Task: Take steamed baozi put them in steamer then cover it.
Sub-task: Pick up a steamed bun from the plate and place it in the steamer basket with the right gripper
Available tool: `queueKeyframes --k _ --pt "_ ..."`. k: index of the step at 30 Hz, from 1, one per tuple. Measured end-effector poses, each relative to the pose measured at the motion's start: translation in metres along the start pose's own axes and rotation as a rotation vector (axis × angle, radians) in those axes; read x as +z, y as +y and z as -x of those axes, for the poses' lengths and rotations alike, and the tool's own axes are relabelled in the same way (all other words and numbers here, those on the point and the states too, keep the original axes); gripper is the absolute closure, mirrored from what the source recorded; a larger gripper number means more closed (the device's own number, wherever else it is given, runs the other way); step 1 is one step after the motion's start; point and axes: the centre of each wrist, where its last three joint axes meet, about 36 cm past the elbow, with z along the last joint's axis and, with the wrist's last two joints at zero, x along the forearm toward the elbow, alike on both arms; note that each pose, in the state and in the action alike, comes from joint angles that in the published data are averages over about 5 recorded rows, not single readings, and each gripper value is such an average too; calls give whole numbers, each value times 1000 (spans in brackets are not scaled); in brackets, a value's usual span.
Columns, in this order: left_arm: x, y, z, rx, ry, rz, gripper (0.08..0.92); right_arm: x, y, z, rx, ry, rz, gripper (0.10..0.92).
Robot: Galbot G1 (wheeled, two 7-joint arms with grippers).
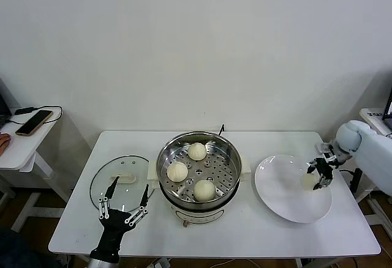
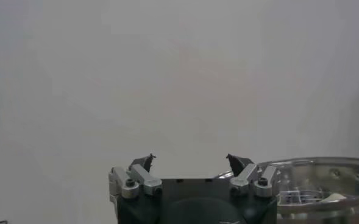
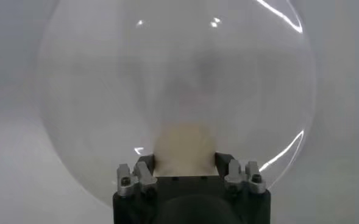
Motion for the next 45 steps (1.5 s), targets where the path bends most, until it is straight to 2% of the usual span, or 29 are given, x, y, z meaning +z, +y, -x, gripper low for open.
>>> queueKeyframes --k 10,16,23,29,45 --pt "-3 -2 2 16 -12 -4 177 -119 -46 -126 15 -54 -193 358" --pt "-3 -4 4 22 -14 -6 177 -209 -50 -162 -12 -109 -302 366" --pt "-3 -4 4 21 -15 -6 177 -292 -47 -160 -64 -145 -371 373" --pt "-1 -3 3 18 -11 -4 177 -341 -44 -141 -99 -136 -407 377" --pt "-1 2 2 3 -12 3 177 -388 -47 -78 -137 -39 -448 377"
